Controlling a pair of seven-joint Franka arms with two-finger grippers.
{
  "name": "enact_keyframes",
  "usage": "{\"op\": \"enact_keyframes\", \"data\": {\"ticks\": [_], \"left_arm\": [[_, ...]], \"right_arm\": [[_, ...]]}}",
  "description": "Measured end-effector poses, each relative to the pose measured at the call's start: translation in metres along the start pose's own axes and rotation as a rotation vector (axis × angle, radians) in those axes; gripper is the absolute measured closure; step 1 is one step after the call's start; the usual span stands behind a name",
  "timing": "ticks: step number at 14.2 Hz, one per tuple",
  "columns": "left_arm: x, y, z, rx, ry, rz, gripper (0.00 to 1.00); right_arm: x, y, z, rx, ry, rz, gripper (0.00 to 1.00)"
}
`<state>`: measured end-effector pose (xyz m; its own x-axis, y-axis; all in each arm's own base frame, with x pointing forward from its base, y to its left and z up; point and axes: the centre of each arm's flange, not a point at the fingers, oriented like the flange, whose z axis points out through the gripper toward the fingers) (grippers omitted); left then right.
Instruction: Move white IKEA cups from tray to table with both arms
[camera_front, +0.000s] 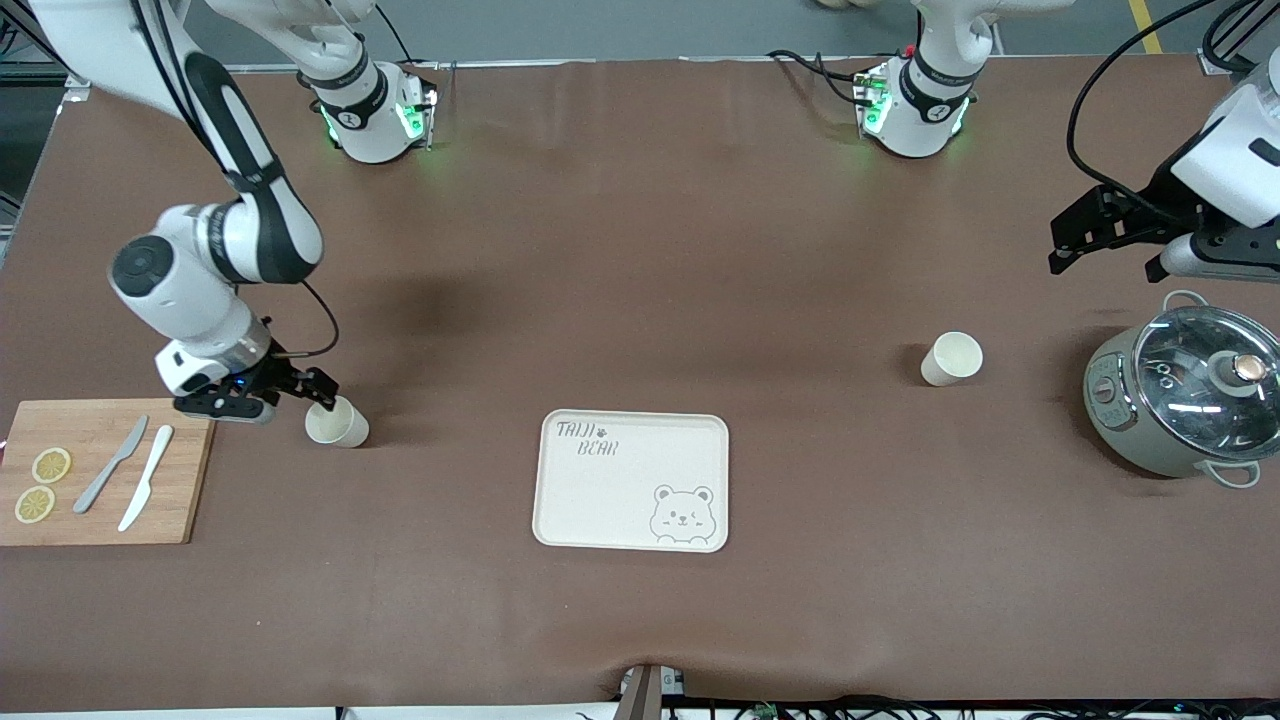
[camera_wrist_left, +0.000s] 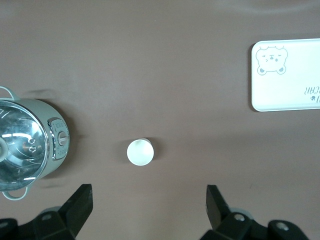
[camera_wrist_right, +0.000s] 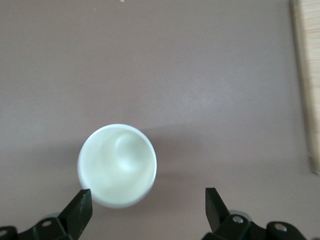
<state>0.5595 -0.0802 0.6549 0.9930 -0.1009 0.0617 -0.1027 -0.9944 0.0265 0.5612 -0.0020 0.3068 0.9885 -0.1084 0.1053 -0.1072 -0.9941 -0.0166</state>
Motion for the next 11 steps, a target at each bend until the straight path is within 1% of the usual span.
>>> {"op": "enact_keyframes", "data": {"ticks": [1, 3, 7, 9, 11], "left_arm": [[0.000, -0.001, 0.001, 0.000, -0.001, -0.001, 0.00], [0.000, -0.001, 0.002, 0.001, -0.004, -0.002, 0.00], [0.000, -0.005, 0.002, 0.017, -0.004, -0.004, 0.00], [0.000, -0.005, 0.002, 0.017, -0.005, -0.004, 0.00], [0.000, -0.005, 0.002, 0.017, -0.005, -0.004, 0.00]], "right_arm": [[0.003, -0.001, -0.028, -0.006, -0.035, -0.001, 0.00], [0.007, -0.003, -0.081, -0.015, -0.086, -0.004, 0.00], [0.014, -0.014, -0.173, -0.026, -0.163, -0.019, 0.00], [0.018, -0.025, -0.210, -0.027, -0.177, -0.037, 0.00], [0.021, -0.035, -0.245, -0.026, -0.171, -0.054, 0.00]]}}
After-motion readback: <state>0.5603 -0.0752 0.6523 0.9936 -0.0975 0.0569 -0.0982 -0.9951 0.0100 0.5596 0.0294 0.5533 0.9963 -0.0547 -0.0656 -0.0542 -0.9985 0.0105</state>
